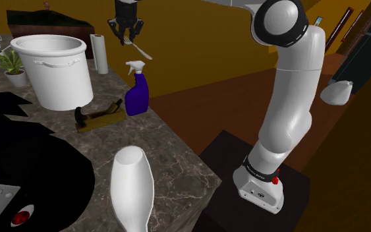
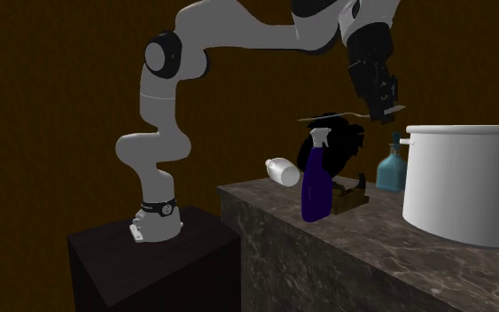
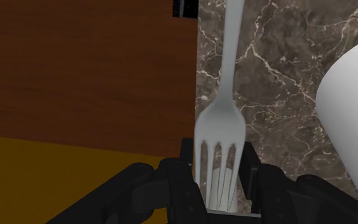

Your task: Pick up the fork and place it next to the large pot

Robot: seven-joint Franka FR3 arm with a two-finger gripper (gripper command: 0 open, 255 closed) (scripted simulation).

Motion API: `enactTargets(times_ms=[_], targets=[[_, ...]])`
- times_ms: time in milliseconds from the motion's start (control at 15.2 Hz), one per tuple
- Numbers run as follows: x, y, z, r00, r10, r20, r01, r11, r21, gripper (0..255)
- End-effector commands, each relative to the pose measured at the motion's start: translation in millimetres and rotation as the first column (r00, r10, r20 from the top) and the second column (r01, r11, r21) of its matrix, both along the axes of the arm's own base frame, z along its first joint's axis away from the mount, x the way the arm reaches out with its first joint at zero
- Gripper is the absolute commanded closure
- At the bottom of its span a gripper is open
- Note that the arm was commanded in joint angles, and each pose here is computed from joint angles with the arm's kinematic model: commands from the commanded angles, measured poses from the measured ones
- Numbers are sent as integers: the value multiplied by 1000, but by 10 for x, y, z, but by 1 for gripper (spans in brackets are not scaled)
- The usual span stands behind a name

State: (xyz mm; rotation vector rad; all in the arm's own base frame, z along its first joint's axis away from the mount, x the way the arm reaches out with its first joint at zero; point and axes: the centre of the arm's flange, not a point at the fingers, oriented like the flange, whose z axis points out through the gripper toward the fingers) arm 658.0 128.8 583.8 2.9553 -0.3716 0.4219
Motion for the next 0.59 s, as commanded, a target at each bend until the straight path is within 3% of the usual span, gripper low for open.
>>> enactTargets(times_ms=[0, 528], targets=[[-4, 2, -112, 1000, 0, 0, 0, 1000, 0, 255], [-4, 2, -535, 1000, 0, 0, 0, 1000, 0, 255]])
